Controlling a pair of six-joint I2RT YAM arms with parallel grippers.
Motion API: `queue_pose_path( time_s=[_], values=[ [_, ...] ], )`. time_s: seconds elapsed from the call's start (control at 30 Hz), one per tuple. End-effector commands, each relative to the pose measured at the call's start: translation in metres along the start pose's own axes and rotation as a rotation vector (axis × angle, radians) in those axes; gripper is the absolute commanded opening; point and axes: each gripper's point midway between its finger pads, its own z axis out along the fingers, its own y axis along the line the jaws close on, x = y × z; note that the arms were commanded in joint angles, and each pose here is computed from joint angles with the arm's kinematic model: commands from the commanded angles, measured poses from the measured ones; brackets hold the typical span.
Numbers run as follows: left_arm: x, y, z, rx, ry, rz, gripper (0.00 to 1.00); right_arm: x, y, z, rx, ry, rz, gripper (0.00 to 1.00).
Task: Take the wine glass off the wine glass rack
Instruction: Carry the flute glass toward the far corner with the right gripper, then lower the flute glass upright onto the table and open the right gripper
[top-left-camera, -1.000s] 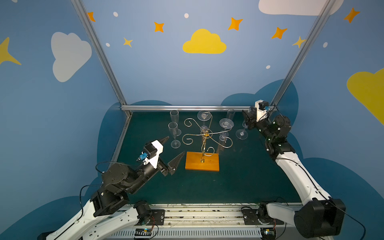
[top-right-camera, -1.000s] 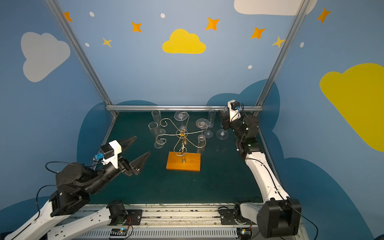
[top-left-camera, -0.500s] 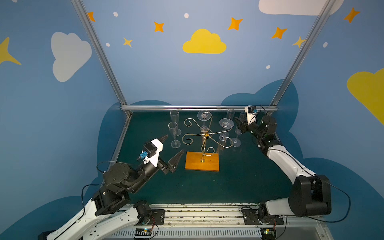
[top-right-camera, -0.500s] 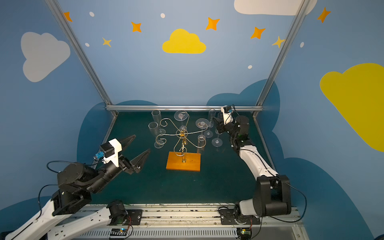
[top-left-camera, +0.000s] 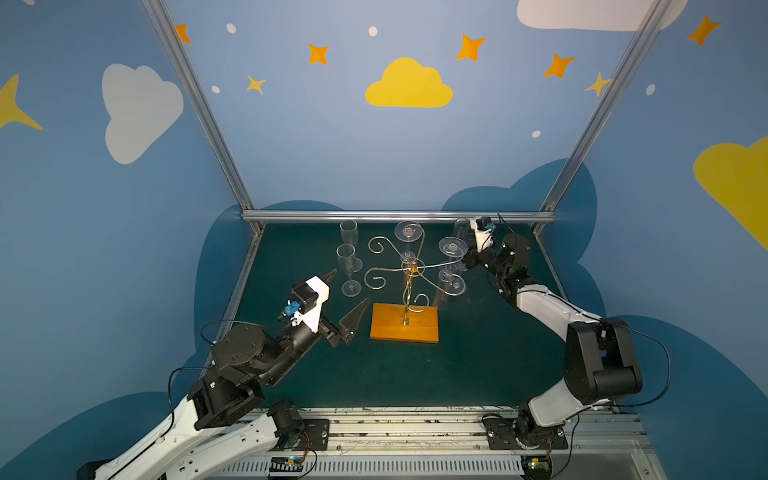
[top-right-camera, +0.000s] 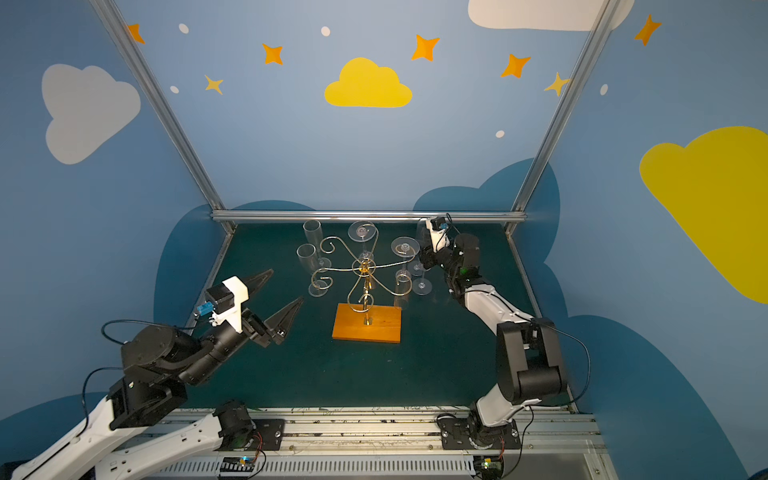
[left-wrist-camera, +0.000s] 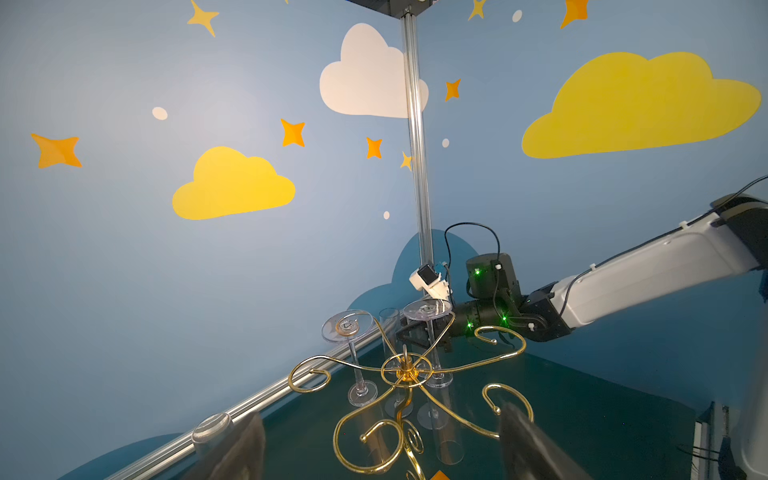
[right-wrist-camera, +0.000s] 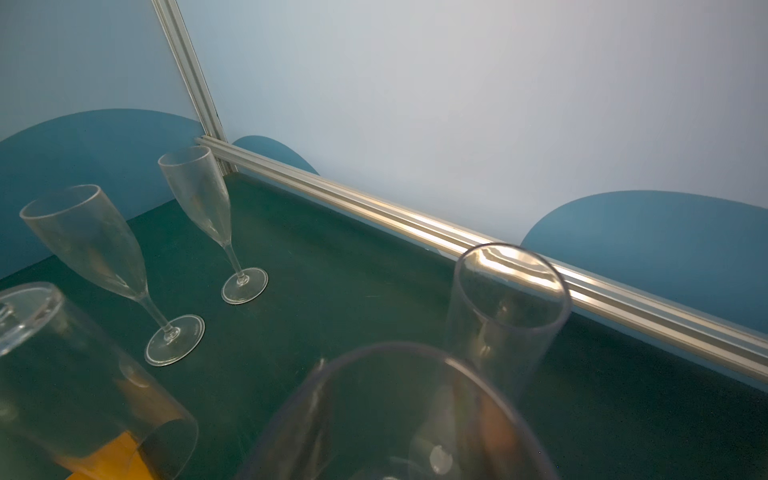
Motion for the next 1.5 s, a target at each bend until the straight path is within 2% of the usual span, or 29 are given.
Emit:
queue_pose_path(
  time_s=[0.0,0.97,1.2,1.47],
  values=[
    [-0.003,0.001,0.000,-0.009,-0.017,-0.011,0.87,-0.011,0.008,0.004,-0.023,-0.062,-0.045,0.27],
    [0.001,0.000,0.006,-0.009,-0.003,-0.011,0.87,0.038,0.008,0.014,-0.021,-0.025,0.009,0.29],
    [0.003,0.000,0.005,-0.009,-0.002,-0.019,0.87,0.045,0.007,0.011,-0.008,-0.011,0.014,0.36],
    [0.001,-0.001,0.003,0.002,-0.008,-0.026,0.87,0.043,0.006,0.006,0.005,-0.008,0.011,0.55]
  ],
)
